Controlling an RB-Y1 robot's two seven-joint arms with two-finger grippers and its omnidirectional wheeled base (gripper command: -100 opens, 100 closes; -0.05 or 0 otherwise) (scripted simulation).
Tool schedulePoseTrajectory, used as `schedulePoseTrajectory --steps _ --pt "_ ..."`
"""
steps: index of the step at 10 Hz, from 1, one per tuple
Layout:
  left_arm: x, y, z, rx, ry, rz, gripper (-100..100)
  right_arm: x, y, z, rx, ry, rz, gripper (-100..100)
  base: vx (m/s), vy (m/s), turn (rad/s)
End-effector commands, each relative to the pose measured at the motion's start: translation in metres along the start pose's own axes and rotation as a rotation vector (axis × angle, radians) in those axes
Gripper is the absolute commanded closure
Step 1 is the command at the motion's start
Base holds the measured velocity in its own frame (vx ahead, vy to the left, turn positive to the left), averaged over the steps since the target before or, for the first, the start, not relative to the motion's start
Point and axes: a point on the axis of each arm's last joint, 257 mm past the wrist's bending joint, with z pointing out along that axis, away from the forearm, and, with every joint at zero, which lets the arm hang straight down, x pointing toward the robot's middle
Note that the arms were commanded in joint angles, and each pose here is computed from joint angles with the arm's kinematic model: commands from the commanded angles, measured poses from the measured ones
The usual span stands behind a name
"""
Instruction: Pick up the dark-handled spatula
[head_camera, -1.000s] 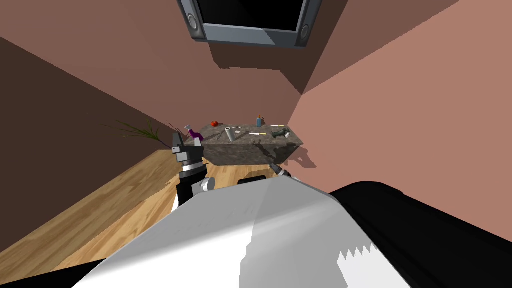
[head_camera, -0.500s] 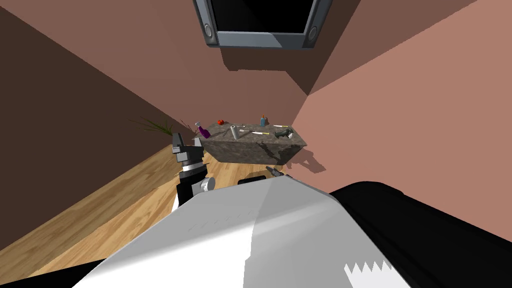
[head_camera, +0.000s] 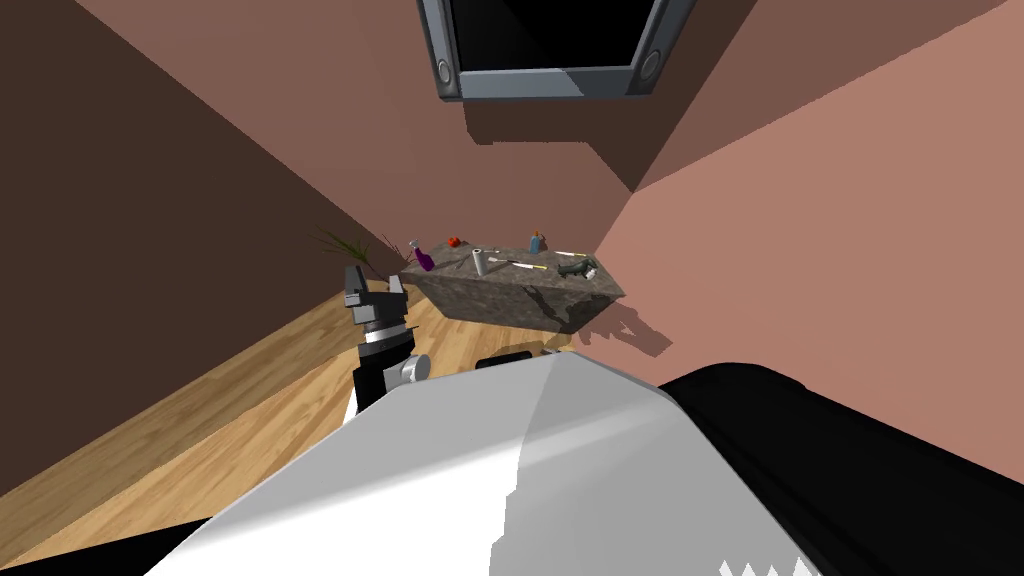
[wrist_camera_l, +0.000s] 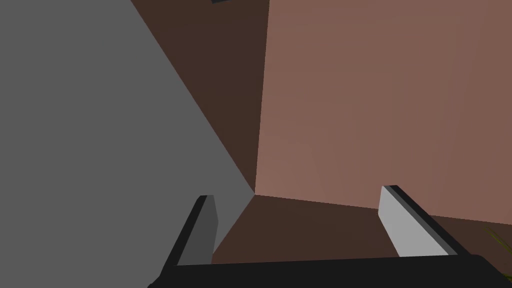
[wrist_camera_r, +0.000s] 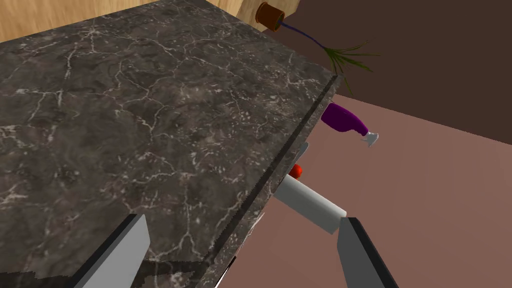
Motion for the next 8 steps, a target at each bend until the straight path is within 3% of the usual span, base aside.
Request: schedulePoseTrajectory --steps 1,2,3,4,5,8 --pt "0.000 0.000 0.000 0.000 0.000 0.000 0 0.019 -0.020 -0.020 0.045 0.081 -0.003 -100 -0.021 0.026 0.229" --pt "0.000 0.000 0.000 0.000 0.000 0.000 0 0.019 -0.034 -0.034 0.083 0.106 -0.017 -100 -0.012 0.019 0.133" --pt "0.000 0.000 0.000 0.000 0.000 0.000 0 0.018 -0.035 -0.037 0.088 0.113 -0.022 -100 -0.003 0.009 -0.031" --pt "0.000 0.000 0.000 0.000 0.000 0.000 0 0.034 -0.051 -0.058 0.130 0.180 -0.022 -100 -0.005 0.030 0.246" --pt "0.000 0.000 0.000 0.000 0.000 0.000 0 0.032 -0.059 -0.070 0.155 0.199 -0.035 -100 -0.009 0.024 0.134" --pt "0.000 0.000 0.000 0.000 0.000 0.000 0 0.054 -0.092 -0.129 0.259 0.342 -0.048 -100 0.000 0.048 0.252"
